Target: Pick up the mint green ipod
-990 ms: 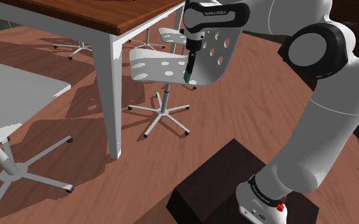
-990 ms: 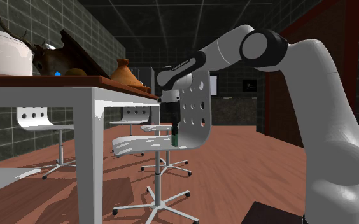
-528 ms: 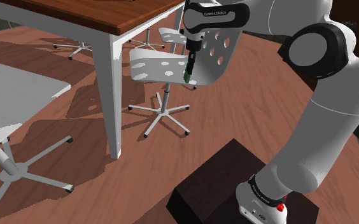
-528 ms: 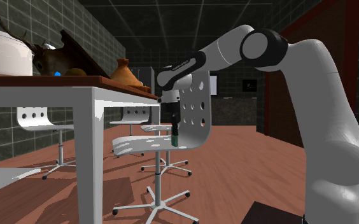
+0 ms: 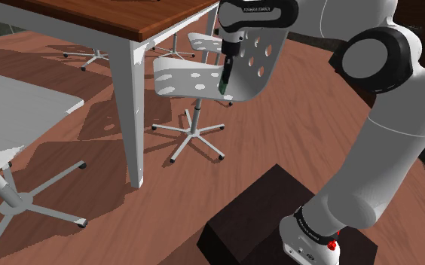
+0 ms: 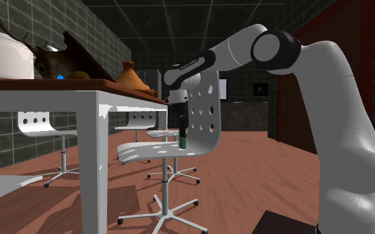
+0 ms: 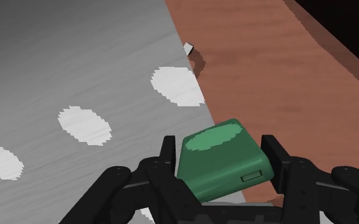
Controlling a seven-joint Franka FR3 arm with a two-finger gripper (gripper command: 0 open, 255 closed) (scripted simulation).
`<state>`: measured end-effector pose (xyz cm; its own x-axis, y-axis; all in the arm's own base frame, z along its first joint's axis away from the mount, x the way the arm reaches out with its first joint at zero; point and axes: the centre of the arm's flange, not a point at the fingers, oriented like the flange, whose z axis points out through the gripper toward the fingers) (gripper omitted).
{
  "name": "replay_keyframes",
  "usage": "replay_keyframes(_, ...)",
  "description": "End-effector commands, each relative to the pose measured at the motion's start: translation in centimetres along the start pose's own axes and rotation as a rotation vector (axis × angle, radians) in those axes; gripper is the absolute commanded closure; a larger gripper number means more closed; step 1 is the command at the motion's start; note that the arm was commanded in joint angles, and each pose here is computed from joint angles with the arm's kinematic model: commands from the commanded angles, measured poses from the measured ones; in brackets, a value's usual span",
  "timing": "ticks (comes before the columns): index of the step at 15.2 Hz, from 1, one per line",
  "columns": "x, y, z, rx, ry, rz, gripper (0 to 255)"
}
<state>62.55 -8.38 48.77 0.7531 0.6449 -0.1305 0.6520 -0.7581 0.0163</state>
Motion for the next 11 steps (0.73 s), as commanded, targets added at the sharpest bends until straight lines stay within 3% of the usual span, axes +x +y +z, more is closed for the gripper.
replay_keyframes(1,-0.1,0.0,-1.0,0.000,0.000,0.000,255)
replay_keyframes(11,-0.8,0.1,-5.8,0.000,0.000,0.000,255)
